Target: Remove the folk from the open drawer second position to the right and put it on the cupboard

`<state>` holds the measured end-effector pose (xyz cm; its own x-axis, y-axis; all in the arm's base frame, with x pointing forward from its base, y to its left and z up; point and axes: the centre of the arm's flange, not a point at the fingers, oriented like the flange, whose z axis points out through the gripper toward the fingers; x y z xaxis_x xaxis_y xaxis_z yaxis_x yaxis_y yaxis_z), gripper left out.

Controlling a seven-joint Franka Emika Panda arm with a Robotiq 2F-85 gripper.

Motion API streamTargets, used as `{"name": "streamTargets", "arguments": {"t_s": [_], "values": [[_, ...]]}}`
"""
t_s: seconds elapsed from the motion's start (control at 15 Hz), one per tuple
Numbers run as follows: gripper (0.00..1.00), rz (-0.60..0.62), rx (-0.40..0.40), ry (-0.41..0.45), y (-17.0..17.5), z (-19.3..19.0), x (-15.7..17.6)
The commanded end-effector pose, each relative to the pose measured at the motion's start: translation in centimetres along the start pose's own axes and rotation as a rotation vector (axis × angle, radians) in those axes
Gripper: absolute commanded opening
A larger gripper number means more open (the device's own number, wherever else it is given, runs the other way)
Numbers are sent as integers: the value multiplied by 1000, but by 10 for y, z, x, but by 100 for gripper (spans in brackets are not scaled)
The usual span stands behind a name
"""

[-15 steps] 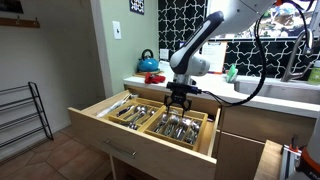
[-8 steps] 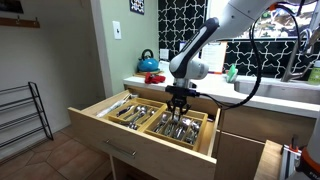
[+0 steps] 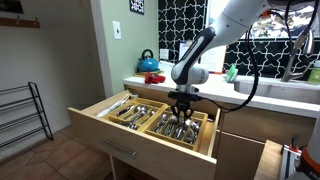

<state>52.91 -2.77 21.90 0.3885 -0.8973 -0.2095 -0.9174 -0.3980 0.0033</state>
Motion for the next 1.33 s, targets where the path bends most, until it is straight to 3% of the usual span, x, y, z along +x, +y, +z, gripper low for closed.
{"name": "streamTargets", "arguments": {"t_s": [0.0,0.07,0.47,1.27], "values": [[36,23,-62,12,-3,11,7],[39,27,-71,16,-4,14,9],[31,19,-77,6,-16,20,11],[33,22,-138,-6,-28,38,14]]}}
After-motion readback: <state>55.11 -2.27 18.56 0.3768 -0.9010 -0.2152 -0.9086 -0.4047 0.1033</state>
